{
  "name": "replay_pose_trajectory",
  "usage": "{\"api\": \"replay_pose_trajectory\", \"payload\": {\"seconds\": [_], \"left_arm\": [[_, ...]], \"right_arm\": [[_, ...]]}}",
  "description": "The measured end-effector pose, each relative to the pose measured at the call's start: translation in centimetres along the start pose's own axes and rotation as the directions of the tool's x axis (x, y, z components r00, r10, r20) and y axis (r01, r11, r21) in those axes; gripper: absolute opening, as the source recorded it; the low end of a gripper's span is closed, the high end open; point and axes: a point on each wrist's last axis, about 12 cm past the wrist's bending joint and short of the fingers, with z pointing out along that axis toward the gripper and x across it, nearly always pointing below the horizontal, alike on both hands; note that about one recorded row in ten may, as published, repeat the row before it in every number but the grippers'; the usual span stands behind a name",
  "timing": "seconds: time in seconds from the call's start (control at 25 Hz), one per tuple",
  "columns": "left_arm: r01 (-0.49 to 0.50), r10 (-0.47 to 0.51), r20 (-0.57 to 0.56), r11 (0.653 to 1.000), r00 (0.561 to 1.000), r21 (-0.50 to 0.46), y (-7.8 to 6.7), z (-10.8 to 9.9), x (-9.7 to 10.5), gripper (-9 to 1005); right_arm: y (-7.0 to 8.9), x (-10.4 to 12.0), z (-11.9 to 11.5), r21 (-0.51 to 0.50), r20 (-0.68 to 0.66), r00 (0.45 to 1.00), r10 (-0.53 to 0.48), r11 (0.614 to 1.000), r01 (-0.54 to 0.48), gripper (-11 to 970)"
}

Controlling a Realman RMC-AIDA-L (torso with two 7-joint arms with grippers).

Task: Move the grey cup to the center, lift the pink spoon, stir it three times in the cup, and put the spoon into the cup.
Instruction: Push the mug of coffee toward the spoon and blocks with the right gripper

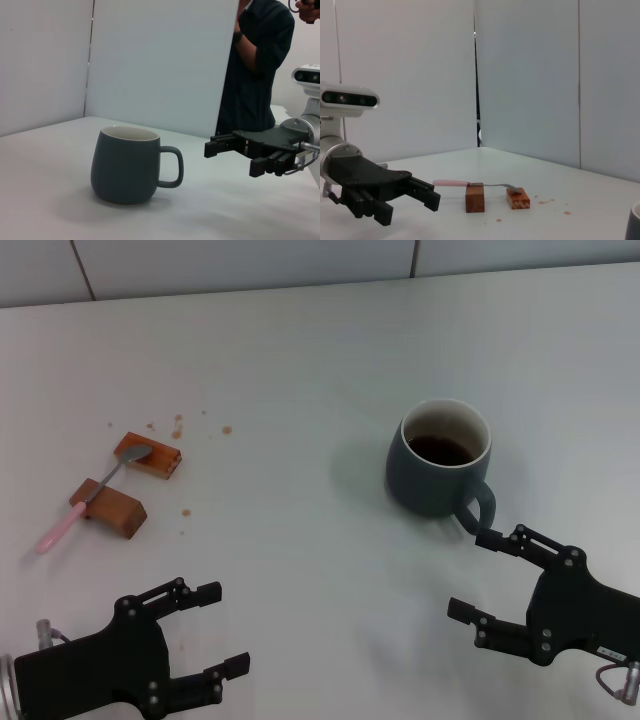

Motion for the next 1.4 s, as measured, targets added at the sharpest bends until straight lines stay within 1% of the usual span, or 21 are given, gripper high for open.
{"api": "replay_pose_trajectory", "payload": {"seconds": [0.28,0.4,0.48,0.56,0.64,0.68,0.76,0.8,0.84,0.92,1.04,1.08,1.12,1.24,1.4], "left_arm": [[0.000,0.000,0.000,1.000,1.000,0.000,0.0,0.0,0.0,811],[0.000,0.000,-0.001,1.000,1.000,0.001,0.0,0.0,0.0,811],[0.000,0.000,-0.001,1.000,1.000,0.001,0.0,0.0,0.0,811],[0.000,0.000,-0.001,1.000,1.000,0.001,0.0,0.0,0.0,811],[0.000,0.000,-0.001,1.000,1.000,0.001,0.0,0.0,0.0,811],[0.001,-0.001,-0.001,1.000,1.000,0.002,0.0,0.0,0.0,811],[0.001,-0.001,-0.001,1.000,1.000,0.002,0.0,0.0,0.0,811],[0.001,-0.001,-0.001,1.000,1.000,0.002,0.0,0.0,0.0,811],[0.001,-0.001,-0.001,1.000,1.000,0.002,-0.1,0.0,0.0,811],[0.001,-0.001,-0.001,1.000,1.000,0.002,0.0,0.0,0.0,811],[0.000,0.000,0.001,1.000,1.000,0.004,0.0,0.0,0.0,811],[0.000,0.000,0.001,1.000,1.000,0.005,-0.1,0.0,0.0,811],[-0.001,0.001,0.001,1.000,1.000,0.005,0.0,0.0,0.0,811],[-0.003,0.003,0.001,1.000,1.000,0.005,0.0,0.0,-0.1,811],[-0.005,0.005,0.001,1.000,1.000,0.006,0.0,0.0,-0.1,811]], "right_arm": [[0.0,0.0,0.0,-0.004,-0.001,1.000,0.000,1.000,0.000,839],[0.0,-0.3,-0.2,0.009,0.027,1.000,-0.007,1.000,0.007,840],[-0.3,-0.5,-0.6,0.064,0.061,0.998,-0.009,0.998,0.005,821],[-0.8,-0.8,-1.5,0.181,0.115,0.993,-0.013,0.983,-0.008,803],[-0.9,-0.9,-2.5,0.312,0.178,0.983,-0.051,0.950,-0.007,784],[-0.7,-0.8,-2.8,0.391,0.209,0.974,-0.090,0.920,0.001,775],[-0.2,-0.5,-3.2,0.544,0.210,0.958,-0.194,0.837,0.050,757],[-0.2,-0.4,-3.2,0.597,0.193,0.954,-0.228,0.799,0.070,747],[-0.3,-0.3,-3.2,0.631,0.176,0.953,-0.248,0.771,0.084,738],[-0.8,-0.1,-2.7,0.667,0.148,0.957,-0.249,0.740,0.089,642],[-1.3,0.2,-1.9,0.687,0.113,0.962,-0.247,0.719,0.104,498],[-1.5,0.3,-1.3,0.696,0.087,0.965,-0.246,0.709,0.118,455],[-1.5,0.3,-1.3,0.696,0.087,0.965,-0.246,0.709,0.118,412],[-2.3,0.7,-0.3,0.694,0.055,0.977,-0.208,0.711,0.112,282],[-3.2,1.2,1.3,0.655,-0.015,0.986,-0.167,0.744,0.136,131]]}}
